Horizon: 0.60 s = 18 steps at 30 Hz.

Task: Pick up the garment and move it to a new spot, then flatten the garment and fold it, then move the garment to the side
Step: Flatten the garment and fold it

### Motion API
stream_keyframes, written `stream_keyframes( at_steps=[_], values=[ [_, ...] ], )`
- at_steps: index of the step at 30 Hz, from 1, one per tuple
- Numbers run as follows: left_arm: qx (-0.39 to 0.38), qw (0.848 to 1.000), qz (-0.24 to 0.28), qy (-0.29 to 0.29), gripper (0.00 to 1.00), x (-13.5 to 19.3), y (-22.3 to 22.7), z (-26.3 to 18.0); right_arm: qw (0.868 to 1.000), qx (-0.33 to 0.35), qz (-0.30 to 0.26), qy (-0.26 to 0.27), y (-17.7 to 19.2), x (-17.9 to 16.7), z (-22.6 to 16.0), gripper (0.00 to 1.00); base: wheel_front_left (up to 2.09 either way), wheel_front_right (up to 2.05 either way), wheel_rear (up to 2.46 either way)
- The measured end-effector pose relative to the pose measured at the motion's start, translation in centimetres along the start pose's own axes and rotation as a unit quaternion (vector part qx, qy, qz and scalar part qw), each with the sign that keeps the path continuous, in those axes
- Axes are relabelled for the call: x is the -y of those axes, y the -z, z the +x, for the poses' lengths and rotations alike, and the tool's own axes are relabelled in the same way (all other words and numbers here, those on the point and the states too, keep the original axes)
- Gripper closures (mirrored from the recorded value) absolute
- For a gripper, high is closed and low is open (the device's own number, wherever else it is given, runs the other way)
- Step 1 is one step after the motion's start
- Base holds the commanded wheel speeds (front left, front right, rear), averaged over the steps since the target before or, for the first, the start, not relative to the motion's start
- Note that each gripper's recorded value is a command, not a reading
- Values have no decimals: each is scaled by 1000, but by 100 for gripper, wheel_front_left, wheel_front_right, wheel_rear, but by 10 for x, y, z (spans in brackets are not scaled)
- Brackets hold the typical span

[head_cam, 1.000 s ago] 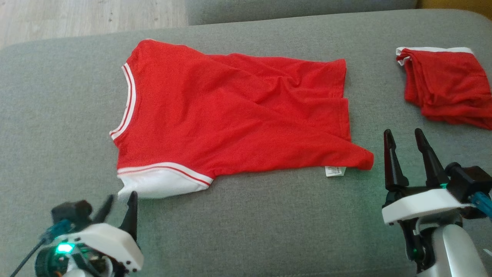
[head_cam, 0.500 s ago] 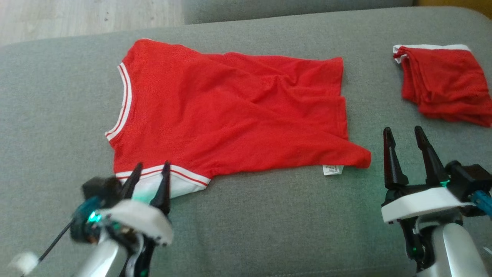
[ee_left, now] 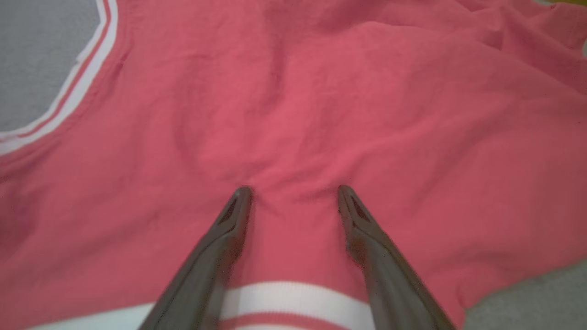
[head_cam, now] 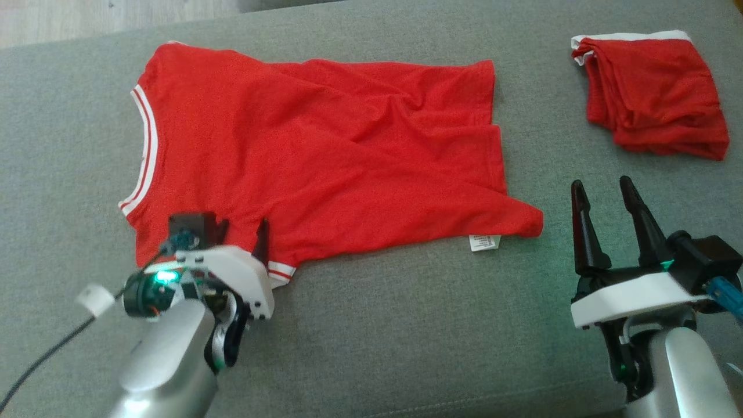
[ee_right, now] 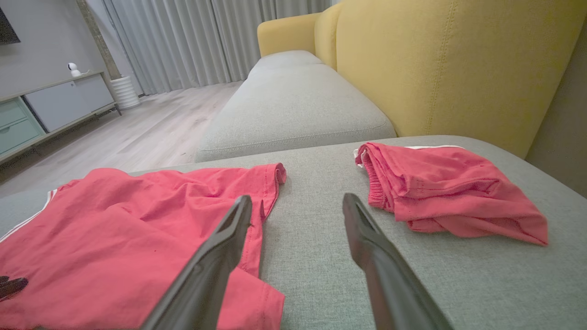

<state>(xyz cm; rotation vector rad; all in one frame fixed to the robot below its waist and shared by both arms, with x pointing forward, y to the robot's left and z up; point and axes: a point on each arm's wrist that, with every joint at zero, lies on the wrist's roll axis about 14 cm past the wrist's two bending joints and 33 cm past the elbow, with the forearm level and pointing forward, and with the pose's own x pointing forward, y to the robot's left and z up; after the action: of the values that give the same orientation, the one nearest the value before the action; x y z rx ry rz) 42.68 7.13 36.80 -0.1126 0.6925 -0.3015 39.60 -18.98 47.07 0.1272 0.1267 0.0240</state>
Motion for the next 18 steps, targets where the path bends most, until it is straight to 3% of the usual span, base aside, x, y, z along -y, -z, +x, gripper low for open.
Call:
stream_keyframes(
  at_steps=[2,3,4,5,18],
  values=[
    [-2,1000,8,5,0,2,-5,5,1000,-2,0,2,1,1,0,0,0,0,0],
    [-1,1000,9,6,34,2,-8,7,1000,-2,0,2,2,1,0,0,0,0,0],
    [-3,1000,12,7,94,3,-7,8,1000,-2,0,2,2,1,0,0,0,0,0],
    [-6,1000,14,10,100,4,-6,9,1000,-3,0,1,2,1,0,0,0,0,0],
    [3,999,34,2,100,0,-7,13,1000,-8,1,-6,6,-4,2,0,0,0,0]
  ],
)
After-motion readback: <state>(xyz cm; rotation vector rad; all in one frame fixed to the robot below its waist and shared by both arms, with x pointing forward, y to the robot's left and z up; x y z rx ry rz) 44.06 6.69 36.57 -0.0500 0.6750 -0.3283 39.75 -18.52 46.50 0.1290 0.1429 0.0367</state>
